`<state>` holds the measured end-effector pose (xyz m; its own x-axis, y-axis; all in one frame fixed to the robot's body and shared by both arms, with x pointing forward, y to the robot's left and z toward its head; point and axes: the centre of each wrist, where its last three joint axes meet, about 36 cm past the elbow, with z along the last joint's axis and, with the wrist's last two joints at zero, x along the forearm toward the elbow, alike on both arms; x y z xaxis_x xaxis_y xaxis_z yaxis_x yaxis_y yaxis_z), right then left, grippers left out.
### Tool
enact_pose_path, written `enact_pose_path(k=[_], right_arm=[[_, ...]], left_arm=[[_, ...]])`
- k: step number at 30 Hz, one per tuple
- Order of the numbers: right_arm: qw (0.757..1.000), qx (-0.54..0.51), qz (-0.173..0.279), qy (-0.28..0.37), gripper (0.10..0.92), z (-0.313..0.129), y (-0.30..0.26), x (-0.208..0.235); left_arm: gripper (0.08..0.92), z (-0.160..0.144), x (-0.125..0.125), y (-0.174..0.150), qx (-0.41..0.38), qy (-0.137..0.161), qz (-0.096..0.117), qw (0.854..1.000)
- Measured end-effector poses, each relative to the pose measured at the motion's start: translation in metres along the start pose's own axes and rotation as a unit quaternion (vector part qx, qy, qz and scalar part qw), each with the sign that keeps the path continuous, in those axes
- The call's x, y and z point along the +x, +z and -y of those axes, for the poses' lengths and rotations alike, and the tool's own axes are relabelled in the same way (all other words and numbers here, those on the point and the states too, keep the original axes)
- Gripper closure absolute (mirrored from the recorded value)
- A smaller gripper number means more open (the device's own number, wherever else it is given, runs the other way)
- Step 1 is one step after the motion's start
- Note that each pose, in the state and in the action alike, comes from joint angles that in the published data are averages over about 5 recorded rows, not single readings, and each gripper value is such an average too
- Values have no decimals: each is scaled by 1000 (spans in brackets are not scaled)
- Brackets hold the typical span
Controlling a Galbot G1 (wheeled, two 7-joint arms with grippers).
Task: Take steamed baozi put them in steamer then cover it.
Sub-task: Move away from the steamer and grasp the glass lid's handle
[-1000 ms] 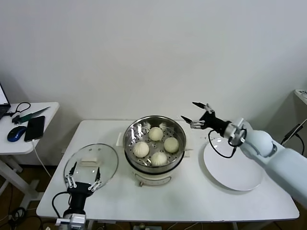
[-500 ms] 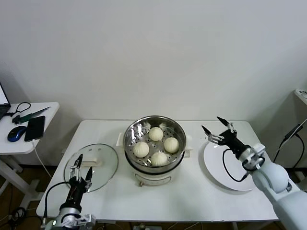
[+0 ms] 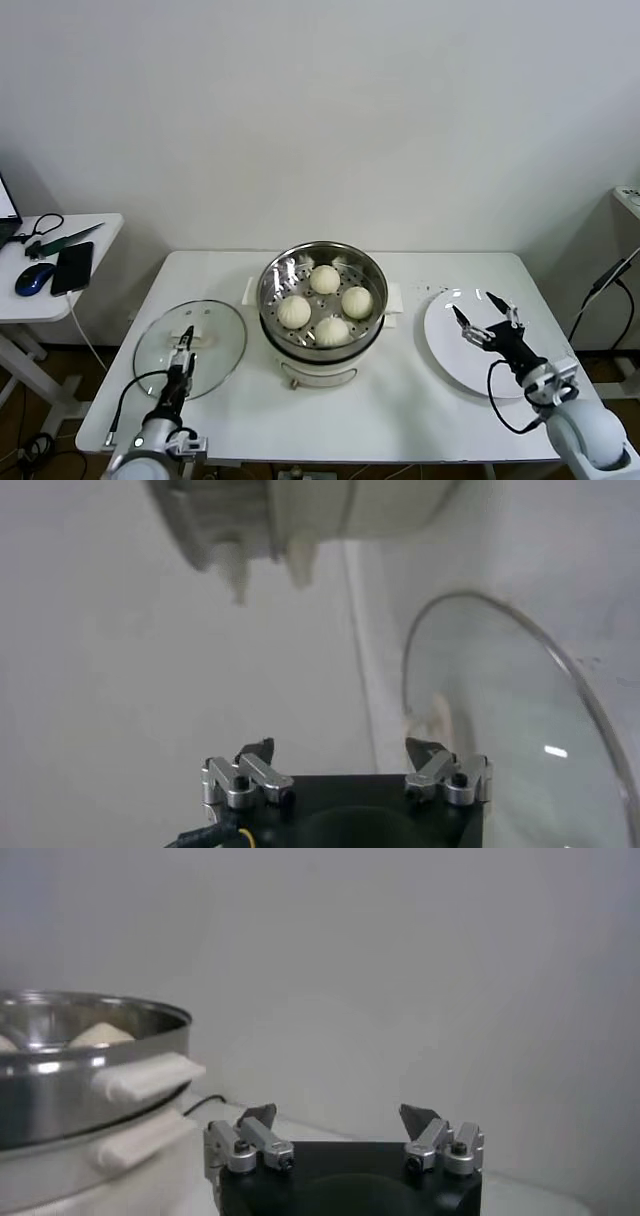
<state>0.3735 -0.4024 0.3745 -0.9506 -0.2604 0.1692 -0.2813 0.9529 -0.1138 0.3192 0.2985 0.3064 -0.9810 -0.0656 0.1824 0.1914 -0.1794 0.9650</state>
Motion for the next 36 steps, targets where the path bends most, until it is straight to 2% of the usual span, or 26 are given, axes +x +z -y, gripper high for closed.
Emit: enact_pose_path(k=[17, 29, 32, 36], right_arm=[[1000, 12, -20, 14, 200, 3, 29, 18], [999, 22, -28, 11, 200, 1, 41, 23], [999, 24, -28, 10, 200, 0, 44, 23], [999, 27, -29, 6, 200, -2, 47, 23]], left_arm=[[177, 18, -70, 13, -17, 7, -32, 999], [177, 23, -95, 12, -10, 0, -39, 999], [218, 24, -98, 13, -7, 1, -40, 999], [328, 26, -101, 15, -4, 2, -40, 999]])
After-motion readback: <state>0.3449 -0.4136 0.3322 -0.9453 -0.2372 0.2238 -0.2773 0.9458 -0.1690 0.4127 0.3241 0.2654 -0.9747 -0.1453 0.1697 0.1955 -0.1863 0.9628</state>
